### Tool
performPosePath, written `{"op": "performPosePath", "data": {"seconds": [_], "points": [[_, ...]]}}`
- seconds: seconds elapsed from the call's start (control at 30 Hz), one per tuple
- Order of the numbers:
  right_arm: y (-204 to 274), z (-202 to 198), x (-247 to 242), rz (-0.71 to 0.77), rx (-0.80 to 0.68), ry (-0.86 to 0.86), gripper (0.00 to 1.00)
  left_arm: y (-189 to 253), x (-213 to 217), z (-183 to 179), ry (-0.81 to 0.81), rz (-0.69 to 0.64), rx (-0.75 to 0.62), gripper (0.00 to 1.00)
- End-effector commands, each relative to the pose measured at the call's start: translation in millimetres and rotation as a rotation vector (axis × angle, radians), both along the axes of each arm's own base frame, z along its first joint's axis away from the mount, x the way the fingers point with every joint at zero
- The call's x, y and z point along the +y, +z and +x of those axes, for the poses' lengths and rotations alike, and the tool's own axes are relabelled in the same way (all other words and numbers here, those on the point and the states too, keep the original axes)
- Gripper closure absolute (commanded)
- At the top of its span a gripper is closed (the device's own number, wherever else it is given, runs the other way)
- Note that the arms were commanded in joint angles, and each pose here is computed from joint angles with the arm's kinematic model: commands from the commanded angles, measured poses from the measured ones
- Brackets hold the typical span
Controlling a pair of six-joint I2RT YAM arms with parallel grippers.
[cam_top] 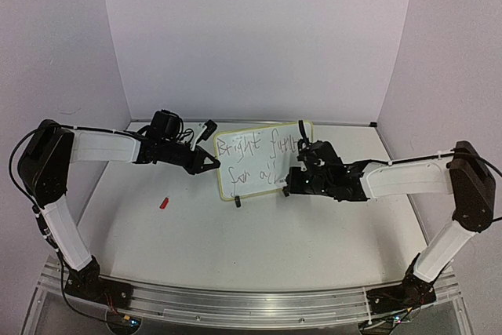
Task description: Write a sentence on the whiteboard
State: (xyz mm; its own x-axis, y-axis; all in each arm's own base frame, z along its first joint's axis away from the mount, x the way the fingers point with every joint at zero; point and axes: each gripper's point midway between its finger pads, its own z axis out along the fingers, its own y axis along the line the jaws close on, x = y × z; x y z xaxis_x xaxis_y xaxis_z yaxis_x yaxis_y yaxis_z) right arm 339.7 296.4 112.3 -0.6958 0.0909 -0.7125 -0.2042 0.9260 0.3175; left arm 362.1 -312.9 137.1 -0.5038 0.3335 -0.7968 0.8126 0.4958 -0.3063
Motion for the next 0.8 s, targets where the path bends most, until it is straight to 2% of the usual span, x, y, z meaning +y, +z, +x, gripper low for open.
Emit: {"op": "performPosePath", "data": {"seconds": [0.0,0.47,0.77], "points": [[11,8,-3,0.013,-0.036,-0.032,1.0,0,12,15,0.061,0.069,-0.042,1.0],[52,1,-25,0.017,-0.111,-0.07,1.0,1,11,16,0.06,0.069,-0.047,1.0],[31,-3,-25,0.002,-0.062,-0.071,1.0,0,11,16,0.061,0.07,-0.045,1.0]]}}
